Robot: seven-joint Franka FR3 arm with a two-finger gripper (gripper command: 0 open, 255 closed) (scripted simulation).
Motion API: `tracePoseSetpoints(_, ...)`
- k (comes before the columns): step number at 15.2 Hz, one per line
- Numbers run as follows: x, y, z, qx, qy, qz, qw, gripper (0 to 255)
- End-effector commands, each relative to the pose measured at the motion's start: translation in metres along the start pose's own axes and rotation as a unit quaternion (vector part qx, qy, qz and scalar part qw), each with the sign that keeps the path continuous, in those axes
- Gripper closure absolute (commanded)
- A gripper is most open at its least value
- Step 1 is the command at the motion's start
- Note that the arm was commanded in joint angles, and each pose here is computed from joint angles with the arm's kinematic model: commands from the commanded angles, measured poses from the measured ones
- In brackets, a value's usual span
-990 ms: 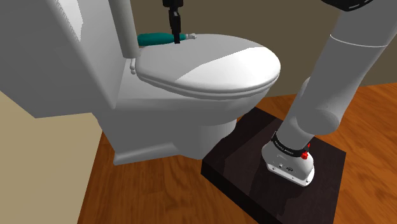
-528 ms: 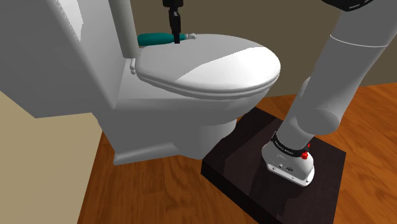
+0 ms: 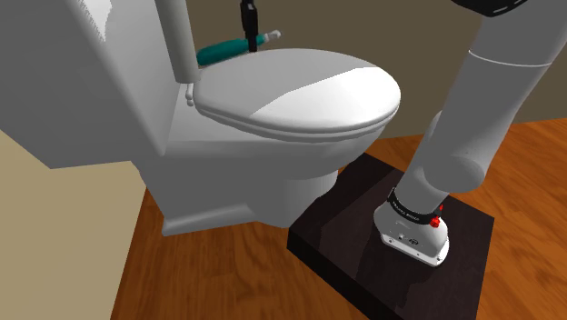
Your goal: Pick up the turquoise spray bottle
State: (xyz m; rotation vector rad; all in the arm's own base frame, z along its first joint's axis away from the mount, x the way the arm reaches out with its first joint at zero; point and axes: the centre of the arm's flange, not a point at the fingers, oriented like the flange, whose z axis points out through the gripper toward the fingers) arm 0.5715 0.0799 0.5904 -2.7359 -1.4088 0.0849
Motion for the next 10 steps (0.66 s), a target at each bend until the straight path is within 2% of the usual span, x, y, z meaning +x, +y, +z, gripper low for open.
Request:
tracePoseSetpoints(1, 0.000, -0.001, -0.011, 0.000, 0.000, 0.000, 1.0000, 255)
tracePoseSetpoints(8, -0.001, -0.004, -0.048, 0.000, 0.000, 0.000, 1.0000, 255)
tracePoseSetpoints(10, -0.001, -0.004, -0.049, 0.000, 0.000, 0.000, 1.0000, 255)
